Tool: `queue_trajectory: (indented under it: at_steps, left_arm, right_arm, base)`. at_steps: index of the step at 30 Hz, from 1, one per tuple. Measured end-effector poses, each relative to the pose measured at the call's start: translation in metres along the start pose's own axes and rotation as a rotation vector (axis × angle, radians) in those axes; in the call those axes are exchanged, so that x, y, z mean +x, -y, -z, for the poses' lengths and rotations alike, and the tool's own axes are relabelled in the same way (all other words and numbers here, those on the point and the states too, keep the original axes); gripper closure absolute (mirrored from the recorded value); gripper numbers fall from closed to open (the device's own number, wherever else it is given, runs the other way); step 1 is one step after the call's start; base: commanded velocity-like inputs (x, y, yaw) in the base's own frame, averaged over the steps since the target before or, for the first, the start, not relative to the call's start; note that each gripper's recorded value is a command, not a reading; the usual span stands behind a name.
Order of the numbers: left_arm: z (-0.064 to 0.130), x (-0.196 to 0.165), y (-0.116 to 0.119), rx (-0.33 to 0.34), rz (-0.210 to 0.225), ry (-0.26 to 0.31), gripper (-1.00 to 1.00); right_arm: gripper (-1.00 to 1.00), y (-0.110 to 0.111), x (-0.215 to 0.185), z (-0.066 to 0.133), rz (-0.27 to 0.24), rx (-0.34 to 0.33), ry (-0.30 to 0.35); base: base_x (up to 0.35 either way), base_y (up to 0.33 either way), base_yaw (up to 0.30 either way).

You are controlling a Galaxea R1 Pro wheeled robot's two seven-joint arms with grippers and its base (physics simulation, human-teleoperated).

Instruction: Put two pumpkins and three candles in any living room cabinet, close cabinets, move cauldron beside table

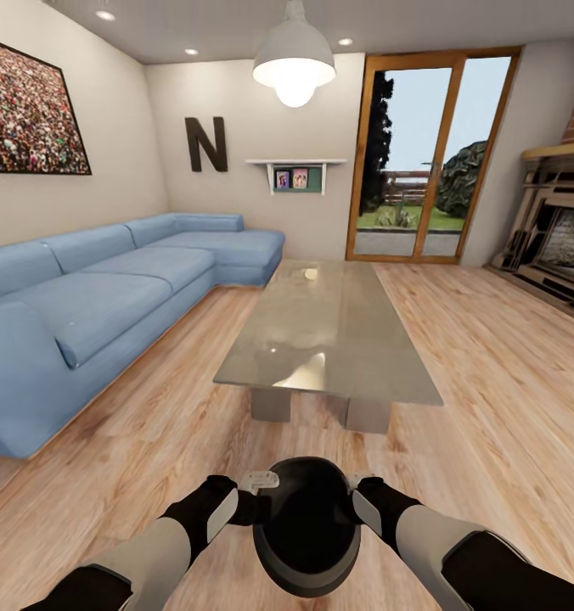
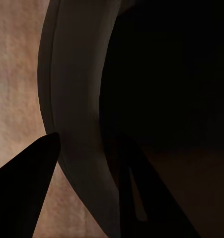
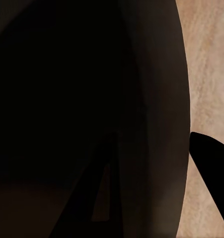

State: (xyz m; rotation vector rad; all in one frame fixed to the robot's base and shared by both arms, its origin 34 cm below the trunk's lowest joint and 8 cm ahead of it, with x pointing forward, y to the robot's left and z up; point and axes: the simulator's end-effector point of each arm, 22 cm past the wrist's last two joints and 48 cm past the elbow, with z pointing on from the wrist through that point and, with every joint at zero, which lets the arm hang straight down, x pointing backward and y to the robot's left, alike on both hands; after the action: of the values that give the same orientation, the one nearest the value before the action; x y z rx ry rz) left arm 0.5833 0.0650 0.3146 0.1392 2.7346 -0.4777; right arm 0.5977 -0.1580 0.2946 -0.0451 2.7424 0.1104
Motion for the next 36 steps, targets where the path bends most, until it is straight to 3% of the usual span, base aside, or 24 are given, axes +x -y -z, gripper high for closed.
queue_trajectory:
  at_steps: [36]
  left_arm:
    - [0.011, -0.01, 0.004, 0.0, -0.007, 0.027, 1.0]
  right_arm:
    - [1.0, 0.0, -0.02, 0.011, 0.001, 0.002, 0.069]
  base:
    - [0.0, 0.0, 0.0]
